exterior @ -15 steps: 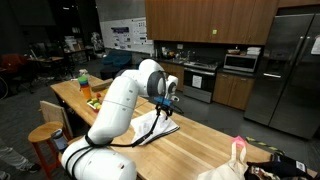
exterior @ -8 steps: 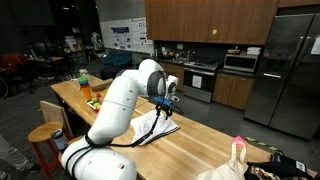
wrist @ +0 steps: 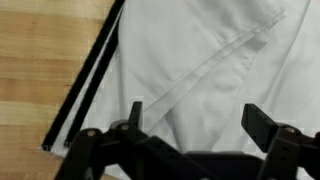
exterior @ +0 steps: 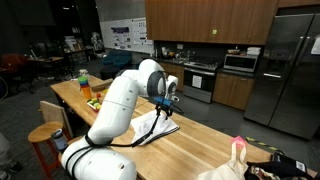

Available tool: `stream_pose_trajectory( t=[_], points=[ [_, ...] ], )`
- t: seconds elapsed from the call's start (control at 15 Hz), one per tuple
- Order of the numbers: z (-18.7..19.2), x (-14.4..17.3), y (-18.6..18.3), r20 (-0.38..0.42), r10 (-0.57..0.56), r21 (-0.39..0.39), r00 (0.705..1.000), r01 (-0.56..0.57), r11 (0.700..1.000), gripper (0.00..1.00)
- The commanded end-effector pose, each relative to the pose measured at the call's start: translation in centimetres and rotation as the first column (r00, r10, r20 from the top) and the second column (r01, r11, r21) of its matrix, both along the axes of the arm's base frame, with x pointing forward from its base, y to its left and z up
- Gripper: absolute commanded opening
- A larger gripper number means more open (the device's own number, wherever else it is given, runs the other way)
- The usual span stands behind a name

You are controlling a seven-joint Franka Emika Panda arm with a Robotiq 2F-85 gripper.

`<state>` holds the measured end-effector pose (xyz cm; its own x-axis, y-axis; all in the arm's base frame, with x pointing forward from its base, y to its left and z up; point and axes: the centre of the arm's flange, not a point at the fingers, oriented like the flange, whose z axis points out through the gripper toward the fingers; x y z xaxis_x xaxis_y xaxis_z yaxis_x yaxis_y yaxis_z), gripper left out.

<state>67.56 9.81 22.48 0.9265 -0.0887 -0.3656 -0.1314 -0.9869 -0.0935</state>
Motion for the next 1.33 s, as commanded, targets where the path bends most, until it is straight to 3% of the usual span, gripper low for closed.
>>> stream_pose_trajectory(
  t=[0.0, 0.93, 1.07, 1.27],
  points=[
    [0.0, 0.0, 0.0, 0.0, 0.0, 0.0, 1.0, 0.0, 1.0, 1.0],
    [0.0, 0.0, 0.0, 0.0, 0.0, 0.0, 1.0, 0.0, 1.0, 1.0],
    [-0.1, 0.6, 0.5, 0.069, -0.018, -0.078, 0.997, 0.023, 0.997, 1.0],
    [-0.6, 1.2, 3.4, 0.253, 0.005, -0.148, 0.967, 0.034, 0.988, 1.0]
  ],
)
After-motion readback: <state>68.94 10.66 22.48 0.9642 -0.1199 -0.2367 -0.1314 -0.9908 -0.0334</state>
